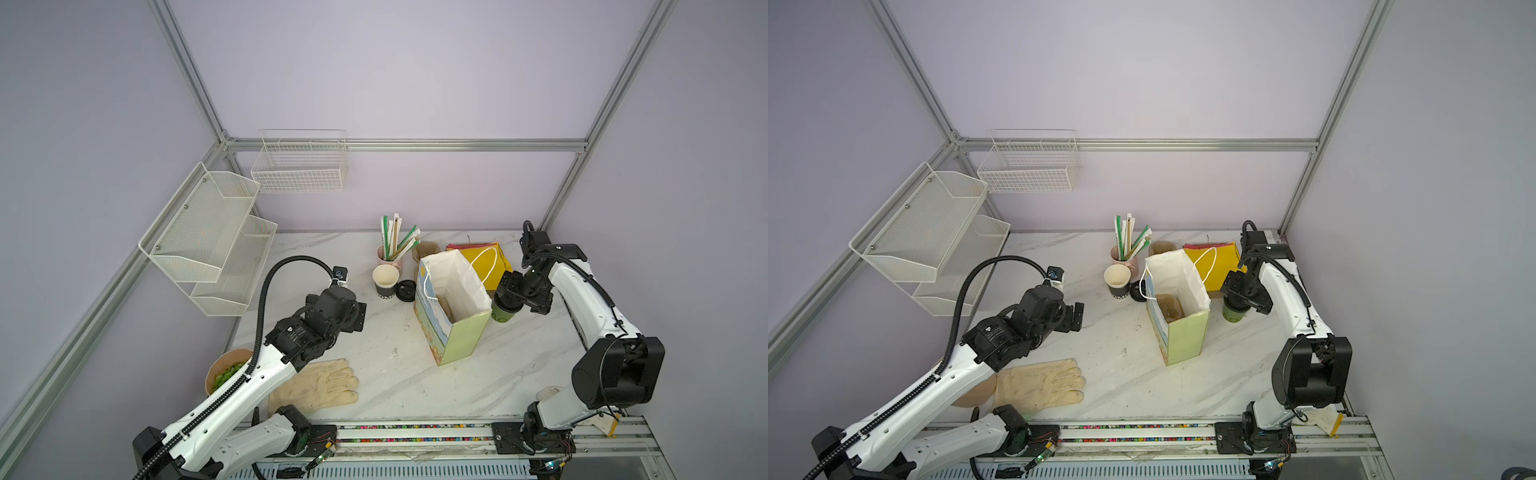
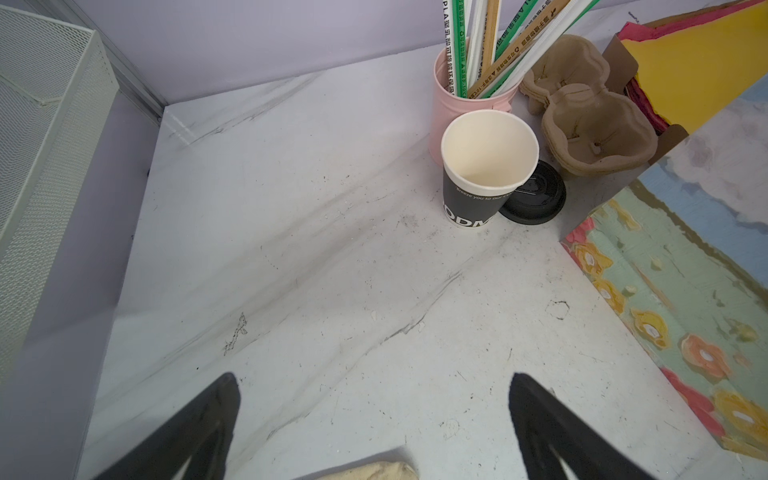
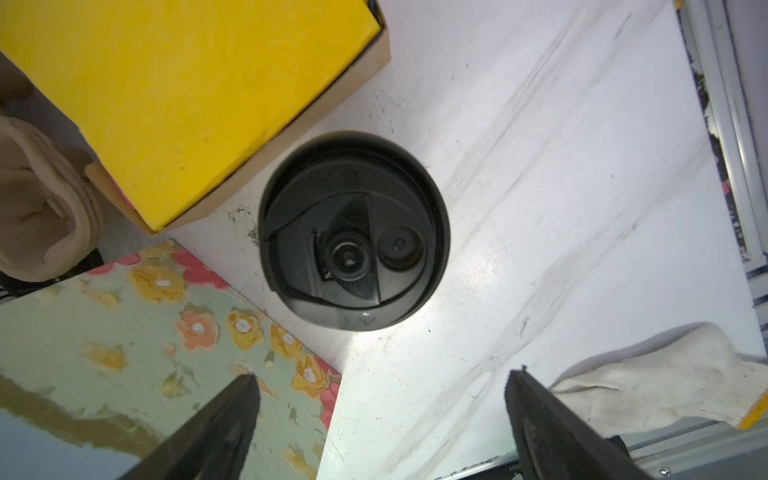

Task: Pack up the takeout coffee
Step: 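Close the right gripper around the green cup below its lid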

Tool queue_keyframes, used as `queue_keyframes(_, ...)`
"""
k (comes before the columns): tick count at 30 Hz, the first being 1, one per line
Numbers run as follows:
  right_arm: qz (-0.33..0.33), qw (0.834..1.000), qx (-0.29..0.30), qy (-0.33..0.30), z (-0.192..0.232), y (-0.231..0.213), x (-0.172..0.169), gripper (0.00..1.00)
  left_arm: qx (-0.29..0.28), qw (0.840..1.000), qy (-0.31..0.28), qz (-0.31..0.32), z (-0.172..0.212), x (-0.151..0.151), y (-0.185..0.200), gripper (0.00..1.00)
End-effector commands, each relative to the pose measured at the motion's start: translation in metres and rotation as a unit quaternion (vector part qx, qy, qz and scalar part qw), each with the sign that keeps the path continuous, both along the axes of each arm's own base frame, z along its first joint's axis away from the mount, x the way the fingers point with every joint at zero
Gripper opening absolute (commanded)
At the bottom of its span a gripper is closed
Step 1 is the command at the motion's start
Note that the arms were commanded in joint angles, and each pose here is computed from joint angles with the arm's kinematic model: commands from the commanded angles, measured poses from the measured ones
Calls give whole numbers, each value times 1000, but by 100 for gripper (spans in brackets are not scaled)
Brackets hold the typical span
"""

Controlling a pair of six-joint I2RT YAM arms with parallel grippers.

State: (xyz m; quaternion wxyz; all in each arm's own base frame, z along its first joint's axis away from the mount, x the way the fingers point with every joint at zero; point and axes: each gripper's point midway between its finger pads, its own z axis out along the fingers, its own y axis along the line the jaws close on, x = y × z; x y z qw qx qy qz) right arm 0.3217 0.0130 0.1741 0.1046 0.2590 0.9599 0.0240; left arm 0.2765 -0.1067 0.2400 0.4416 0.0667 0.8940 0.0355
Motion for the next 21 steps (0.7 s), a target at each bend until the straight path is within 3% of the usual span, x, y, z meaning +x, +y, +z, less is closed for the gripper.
queue_keyframes(1, 8, 1000, 2, 13, -3, 3, 6, 97, 3, 1000, -3, 0, 2, 2, 1, 100)
queue_keyframes(21, 10, 999, -11, 34, -31, 1, 34, 88, 9, 1000, 4, 0, -2, 3, 0, 100)
